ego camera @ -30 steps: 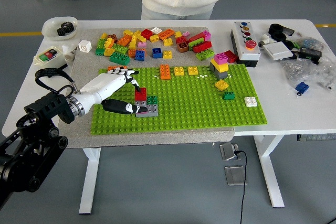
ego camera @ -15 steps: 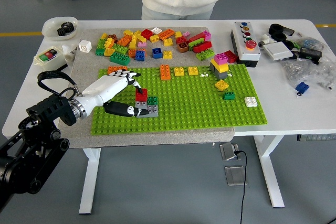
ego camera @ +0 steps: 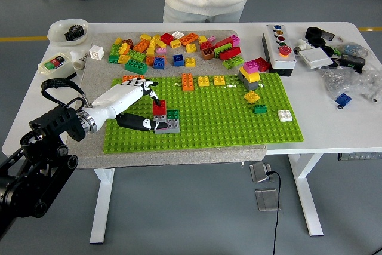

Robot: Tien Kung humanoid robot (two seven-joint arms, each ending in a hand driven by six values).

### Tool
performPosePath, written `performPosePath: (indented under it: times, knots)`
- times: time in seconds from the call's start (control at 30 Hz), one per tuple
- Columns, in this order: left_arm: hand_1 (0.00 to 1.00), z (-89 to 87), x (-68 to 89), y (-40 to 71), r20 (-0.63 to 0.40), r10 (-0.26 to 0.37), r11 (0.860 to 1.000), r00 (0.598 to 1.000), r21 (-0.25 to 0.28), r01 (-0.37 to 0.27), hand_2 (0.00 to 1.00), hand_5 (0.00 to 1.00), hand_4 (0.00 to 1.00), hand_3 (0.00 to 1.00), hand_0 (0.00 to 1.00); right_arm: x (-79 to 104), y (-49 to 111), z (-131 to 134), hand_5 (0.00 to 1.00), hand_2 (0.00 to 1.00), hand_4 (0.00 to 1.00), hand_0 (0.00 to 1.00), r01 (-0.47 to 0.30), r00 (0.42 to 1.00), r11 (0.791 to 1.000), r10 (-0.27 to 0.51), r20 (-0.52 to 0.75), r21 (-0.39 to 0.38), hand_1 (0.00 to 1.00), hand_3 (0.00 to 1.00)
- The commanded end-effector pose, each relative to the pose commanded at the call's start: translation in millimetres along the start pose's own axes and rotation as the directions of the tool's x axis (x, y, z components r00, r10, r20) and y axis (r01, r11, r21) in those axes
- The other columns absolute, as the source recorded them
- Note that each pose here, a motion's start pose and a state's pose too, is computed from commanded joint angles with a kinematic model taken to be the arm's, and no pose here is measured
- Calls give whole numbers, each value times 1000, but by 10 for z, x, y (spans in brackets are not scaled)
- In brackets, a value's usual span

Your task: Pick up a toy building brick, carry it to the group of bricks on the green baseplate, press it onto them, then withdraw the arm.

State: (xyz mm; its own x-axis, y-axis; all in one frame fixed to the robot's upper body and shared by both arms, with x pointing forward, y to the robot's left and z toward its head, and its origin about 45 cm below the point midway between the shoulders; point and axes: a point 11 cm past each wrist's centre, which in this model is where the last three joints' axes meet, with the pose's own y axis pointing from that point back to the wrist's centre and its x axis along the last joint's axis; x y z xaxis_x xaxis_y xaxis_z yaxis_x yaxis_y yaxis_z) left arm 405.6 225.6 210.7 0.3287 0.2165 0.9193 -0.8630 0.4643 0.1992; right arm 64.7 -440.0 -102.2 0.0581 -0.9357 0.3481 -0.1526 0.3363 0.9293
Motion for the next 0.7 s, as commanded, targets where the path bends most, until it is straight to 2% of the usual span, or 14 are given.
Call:
performPosePath:
  times: [0.23,0.57,0.7]
  knots:
    - [998,8,-2,9,0,-7,1000,1000,2,7,965,768,998,632,998,-3,0,5,564,681,850,745,0,1000,1000,0,-1,-1,636,634]
    - [998,54,-108,3,5,-47,999,999,-10,47,959,765,998,630,998,-6,0,3,565,681,850,745,0,1000,1000,0,-2,0,637,635]
    - [998,56,-90,8,6,-44,999,999,-11,44,956,764,998,629,998,-7,0,5,566,681,850,745,0,1000,1000,0,-2,-1,634,634]
